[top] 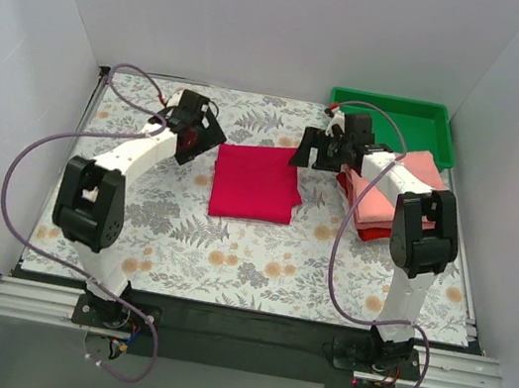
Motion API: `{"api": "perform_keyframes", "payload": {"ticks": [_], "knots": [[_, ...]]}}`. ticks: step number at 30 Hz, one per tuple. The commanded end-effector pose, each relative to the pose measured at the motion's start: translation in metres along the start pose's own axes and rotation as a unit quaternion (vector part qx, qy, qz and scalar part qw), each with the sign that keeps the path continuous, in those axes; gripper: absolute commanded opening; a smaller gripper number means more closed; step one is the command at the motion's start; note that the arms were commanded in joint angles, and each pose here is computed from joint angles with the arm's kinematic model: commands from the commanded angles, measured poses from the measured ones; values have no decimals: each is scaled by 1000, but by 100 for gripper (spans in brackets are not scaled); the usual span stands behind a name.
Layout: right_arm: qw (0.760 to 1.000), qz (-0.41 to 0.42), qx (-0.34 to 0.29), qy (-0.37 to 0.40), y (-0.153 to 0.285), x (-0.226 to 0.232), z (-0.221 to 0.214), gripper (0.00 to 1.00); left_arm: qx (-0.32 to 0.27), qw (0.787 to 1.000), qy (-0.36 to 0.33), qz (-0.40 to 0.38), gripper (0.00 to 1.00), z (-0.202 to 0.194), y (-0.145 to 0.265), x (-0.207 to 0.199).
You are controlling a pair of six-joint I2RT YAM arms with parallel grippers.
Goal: Fold and stack the t-shirts
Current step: Neatly place the folded tshirt to the corner
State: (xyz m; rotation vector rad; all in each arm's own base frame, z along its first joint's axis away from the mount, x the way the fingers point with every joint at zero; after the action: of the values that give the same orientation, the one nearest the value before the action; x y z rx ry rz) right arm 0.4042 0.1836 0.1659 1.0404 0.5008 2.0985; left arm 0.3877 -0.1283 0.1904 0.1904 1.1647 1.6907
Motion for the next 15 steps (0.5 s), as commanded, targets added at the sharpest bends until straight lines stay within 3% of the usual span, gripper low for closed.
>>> {"api": "perform_keyframes", "payload": {"ticks": [1, 10, 15], "knots": [[998, 5, -14, 54, 6, 20, -5, 98, -18, 999, 22, -24, 87, -7, 46, 18], [997, -59, 25, 47, -15, 20, -41, 89, -5, 998, 63, 1, 88, -51, 92, 79], [994, -76, 42, 59, -29, 28, -51, 80, -6, 997, 78, -4, 88, -59, 109, 92]]}}
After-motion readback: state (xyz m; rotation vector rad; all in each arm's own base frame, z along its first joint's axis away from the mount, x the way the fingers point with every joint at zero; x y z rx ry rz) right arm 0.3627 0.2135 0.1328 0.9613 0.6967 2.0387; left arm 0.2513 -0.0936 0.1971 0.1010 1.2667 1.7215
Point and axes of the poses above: each gripper's point midway between its finger pads, its own y axis back along the fingers, its own x axis along the line the jaws close on, z = x × y, the point moved 10 cm from there along y, back along the fingers
